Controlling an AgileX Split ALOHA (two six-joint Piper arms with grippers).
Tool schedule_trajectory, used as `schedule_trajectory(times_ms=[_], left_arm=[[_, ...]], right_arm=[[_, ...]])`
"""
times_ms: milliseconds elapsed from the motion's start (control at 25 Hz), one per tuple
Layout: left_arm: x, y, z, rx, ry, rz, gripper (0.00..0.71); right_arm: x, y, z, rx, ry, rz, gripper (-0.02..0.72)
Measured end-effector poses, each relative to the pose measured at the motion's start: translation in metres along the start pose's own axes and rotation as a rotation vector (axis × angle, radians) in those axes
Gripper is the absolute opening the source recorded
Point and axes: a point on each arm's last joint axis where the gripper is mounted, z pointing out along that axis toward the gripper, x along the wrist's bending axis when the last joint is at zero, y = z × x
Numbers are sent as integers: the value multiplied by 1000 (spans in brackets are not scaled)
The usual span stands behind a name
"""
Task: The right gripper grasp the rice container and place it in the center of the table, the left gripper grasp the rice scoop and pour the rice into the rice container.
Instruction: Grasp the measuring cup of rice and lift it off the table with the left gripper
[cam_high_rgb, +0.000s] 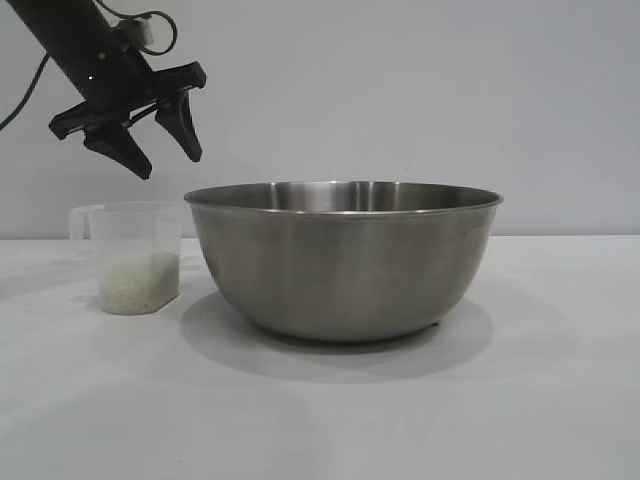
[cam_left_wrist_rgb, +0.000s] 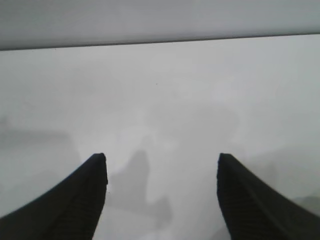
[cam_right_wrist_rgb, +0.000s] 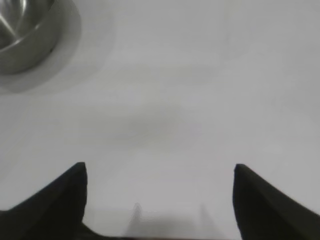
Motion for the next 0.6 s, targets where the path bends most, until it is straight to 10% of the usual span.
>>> schedule_trajectory(times_ms=[600], left_arm=[[1, -3, -3, 45, 23, 77, 419]], right_arm=[[0, 0, 0, -2, -3, 1, 511]])
